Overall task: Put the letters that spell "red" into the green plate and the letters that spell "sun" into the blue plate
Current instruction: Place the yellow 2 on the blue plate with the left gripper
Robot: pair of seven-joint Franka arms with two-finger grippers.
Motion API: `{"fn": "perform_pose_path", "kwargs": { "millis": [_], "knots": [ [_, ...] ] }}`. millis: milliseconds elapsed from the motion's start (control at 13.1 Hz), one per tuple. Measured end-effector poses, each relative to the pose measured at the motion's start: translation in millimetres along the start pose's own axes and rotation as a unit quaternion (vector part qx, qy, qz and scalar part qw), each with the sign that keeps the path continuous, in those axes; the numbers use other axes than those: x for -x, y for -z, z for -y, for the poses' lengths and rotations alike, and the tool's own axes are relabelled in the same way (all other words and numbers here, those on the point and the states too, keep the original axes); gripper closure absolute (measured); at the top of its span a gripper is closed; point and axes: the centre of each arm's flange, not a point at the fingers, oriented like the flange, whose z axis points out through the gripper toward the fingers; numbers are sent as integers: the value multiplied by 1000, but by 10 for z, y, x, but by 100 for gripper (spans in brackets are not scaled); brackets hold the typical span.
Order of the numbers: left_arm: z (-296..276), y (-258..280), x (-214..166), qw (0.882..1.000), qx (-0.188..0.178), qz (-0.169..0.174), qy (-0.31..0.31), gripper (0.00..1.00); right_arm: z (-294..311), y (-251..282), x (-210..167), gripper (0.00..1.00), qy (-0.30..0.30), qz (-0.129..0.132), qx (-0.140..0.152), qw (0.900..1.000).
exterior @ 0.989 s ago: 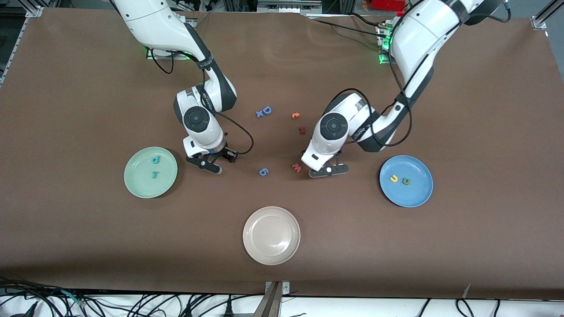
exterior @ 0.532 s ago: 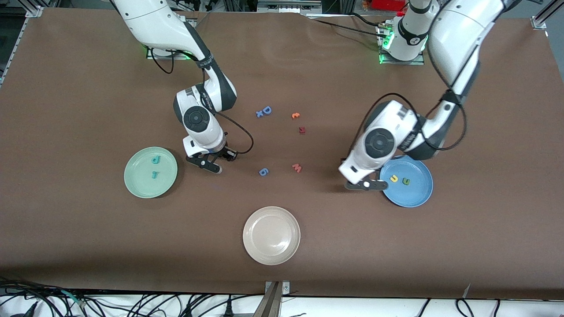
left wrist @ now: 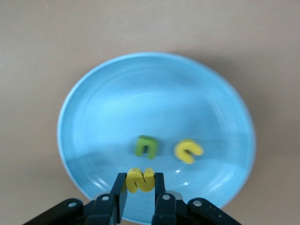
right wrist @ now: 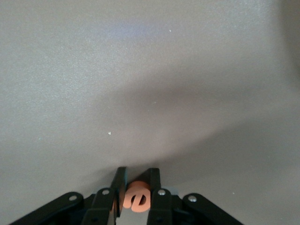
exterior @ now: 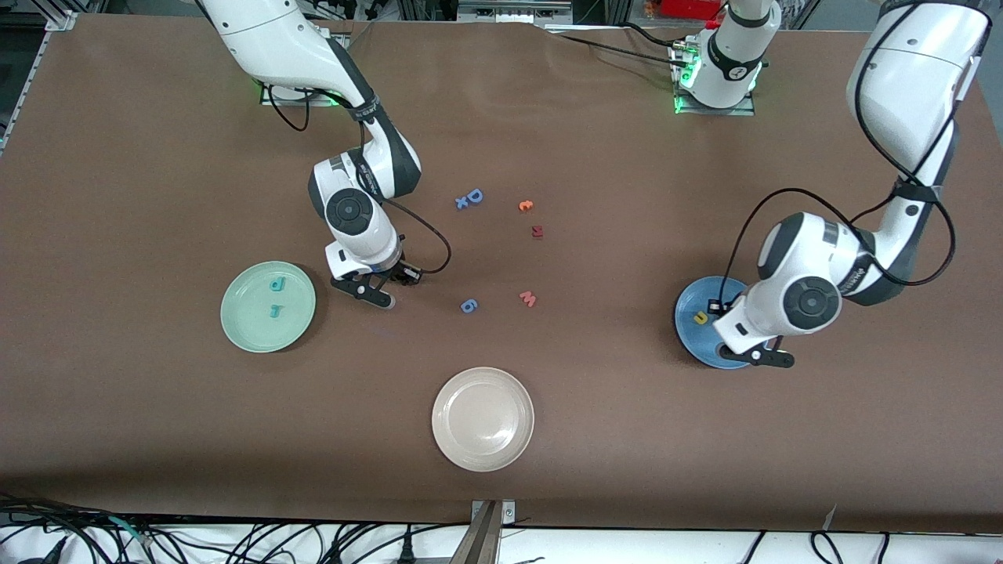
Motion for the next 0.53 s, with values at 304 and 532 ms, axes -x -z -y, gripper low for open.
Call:
{"fn": "perform_pose_path", "kwargs": {
  "millis": [304, 532],
  "knots": [
    [-49, -290, 50, 1000, 2, 22, -9, 72, 0, 0, 0, 75, 0, 0, 0, 1000],
    [-72, -433, 126, 999, 3, 36, -12, 72, -1, 1, 0, 76, 0, 0, 0, 1000]
  ]
}}
